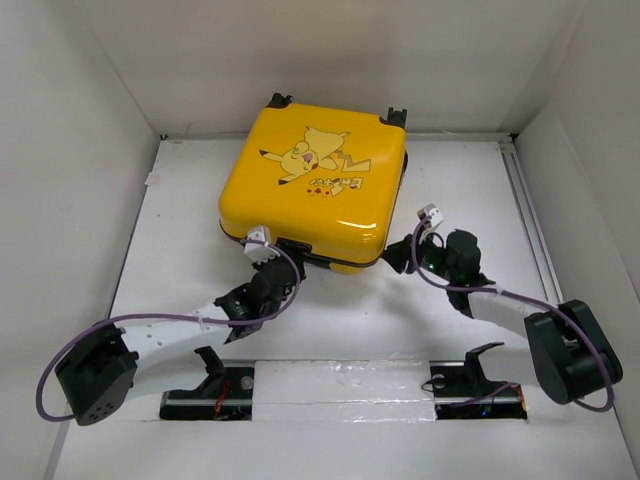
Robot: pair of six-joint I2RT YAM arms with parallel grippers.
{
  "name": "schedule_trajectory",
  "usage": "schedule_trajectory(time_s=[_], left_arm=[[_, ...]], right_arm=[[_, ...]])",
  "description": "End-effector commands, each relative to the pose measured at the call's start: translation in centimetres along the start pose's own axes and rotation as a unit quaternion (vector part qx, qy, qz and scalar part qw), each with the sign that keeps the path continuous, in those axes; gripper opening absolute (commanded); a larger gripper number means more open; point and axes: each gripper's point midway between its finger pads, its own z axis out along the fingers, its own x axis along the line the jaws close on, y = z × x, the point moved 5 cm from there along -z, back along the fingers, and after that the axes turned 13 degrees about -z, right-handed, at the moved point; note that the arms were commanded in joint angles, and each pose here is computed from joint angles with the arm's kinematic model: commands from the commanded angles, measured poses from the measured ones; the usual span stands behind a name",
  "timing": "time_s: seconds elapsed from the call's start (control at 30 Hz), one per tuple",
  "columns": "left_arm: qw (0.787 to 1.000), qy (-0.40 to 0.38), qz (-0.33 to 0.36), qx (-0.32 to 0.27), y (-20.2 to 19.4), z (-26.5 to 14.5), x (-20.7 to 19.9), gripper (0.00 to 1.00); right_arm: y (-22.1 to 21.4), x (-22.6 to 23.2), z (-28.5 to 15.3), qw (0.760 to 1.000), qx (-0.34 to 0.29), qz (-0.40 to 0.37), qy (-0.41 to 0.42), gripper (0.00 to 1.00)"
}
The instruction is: Pack the luggage
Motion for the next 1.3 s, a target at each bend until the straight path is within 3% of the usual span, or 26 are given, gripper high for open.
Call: schedule_trajectory(time_s=[0.0, 0.27, 0.47, 0.73, 0.8, 0.93, 1.07, 1.27], left_arm=[[0.999, -0.034, -0.003, -0.021, 1.6, 0.3, -2.5, 0.09], [0.997, -0.004, 0.028, -0.066, 3.0, 0.9, -2.8, 0.09], [0.998, -0.002, 0.03, -0.056, 2.6, 0.9, -2.5, 0.09], [0.998, 0.039, 0.054, -0.005, -0.8, -0.3, 1.7, 0.11], [0.998, 0.04, 0.053, 0.0, -1.2, -0.4, 2.0, 0.11], [0.997, 0.045, 0.058, 0.025, -2.1, -0.7, 3.0, 0.11], [0.997, 0.019, 0.063, 0.032, -2.9, -1.8, 2.2, 0.11], [0.997, -0.009, 0.055, 0.047, -3.8, -1.8, 0.8, 0.11]], right_arm=[[2.7, 0.2, 1.5, 0.996, -0.035, -0.075, 0.017, 0.46], [4.2, 0.0, 2.6, 0.991, -0.068, -0.117, 0.002, 0.46], [4.2, -0.1, 3.4, 0.989, -0.081, -0.126, 0.015, 0.46], [4.5, 0.9, 3.7, 0.985, -0.109, -0.127, 0.03, 0.24], [4.6, 0.9, 3.5, 0.986, -0.113, -0.123, 0.022, 0.24], [4.4, 0.7, 3.0, 0.987, -0.108, -0.122, -0.003, 0.39], [5.3, 0.4, 2.8, 0.982, -0.129, -0.137, -0.004, 0.39], [5.7, 1.1, 3.5, 0.978, -0.146, -0.143, 0.036, 0.32]])
